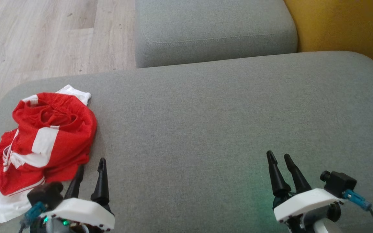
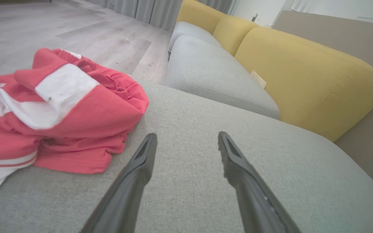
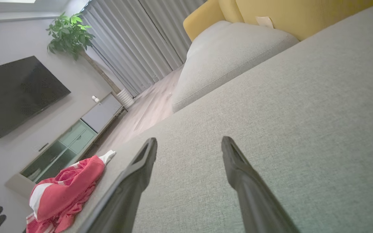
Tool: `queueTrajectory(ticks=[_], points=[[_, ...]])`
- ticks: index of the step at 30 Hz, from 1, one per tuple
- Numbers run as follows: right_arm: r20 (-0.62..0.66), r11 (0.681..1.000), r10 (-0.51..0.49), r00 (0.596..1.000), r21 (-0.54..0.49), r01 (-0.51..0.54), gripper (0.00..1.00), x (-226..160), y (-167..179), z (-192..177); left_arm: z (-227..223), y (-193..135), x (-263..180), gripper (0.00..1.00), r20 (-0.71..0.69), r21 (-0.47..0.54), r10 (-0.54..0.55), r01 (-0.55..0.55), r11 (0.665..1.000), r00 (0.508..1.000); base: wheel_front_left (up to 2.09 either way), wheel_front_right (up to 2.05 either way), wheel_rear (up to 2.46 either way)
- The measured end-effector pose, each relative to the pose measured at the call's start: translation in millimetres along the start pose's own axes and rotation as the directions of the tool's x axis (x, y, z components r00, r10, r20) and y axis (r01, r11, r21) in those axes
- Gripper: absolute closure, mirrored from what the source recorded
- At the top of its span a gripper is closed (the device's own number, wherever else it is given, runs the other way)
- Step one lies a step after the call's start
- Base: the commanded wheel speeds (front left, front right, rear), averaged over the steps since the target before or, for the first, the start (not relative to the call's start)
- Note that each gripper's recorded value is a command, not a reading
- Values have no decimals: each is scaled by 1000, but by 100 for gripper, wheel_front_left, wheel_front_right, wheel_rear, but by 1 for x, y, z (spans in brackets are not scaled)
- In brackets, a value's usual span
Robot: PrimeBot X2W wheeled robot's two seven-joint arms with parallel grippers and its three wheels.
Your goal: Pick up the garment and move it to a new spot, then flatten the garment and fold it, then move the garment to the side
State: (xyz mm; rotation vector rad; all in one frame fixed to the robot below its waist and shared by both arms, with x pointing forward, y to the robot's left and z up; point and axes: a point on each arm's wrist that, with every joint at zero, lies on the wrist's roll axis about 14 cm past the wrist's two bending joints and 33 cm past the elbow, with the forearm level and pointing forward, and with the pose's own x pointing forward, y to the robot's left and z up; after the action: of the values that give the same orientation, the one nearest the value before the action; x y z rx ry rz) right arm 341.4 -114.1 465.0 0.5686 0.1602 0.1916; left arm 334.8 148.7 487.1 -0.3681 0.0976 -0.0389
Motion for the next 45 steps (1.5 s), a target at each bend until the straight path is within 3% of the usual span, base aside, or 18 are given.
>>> queueTrajectory(ticks=[15,31,40,45], points=[[21,975,32,999,-222,-27,0,-1,5,5,7,-10,-8,0,61,189,-42,30,981,997,0,0,0],[49,907,62,997,-420,-36,0,-4,7,11,19,-19,-15,0,142,364,-96,38,931,985,0,0,0],[37,858,73,997,-512,-44,0,-7,6,7,18,-24,-23,0,161,470,-135,45,882,978,0,0,0],[29,853,69,997,-520,-44,0,-7,5,5,15,-22,-23,0,151,477,-129,42,878,980,0,0,0]])
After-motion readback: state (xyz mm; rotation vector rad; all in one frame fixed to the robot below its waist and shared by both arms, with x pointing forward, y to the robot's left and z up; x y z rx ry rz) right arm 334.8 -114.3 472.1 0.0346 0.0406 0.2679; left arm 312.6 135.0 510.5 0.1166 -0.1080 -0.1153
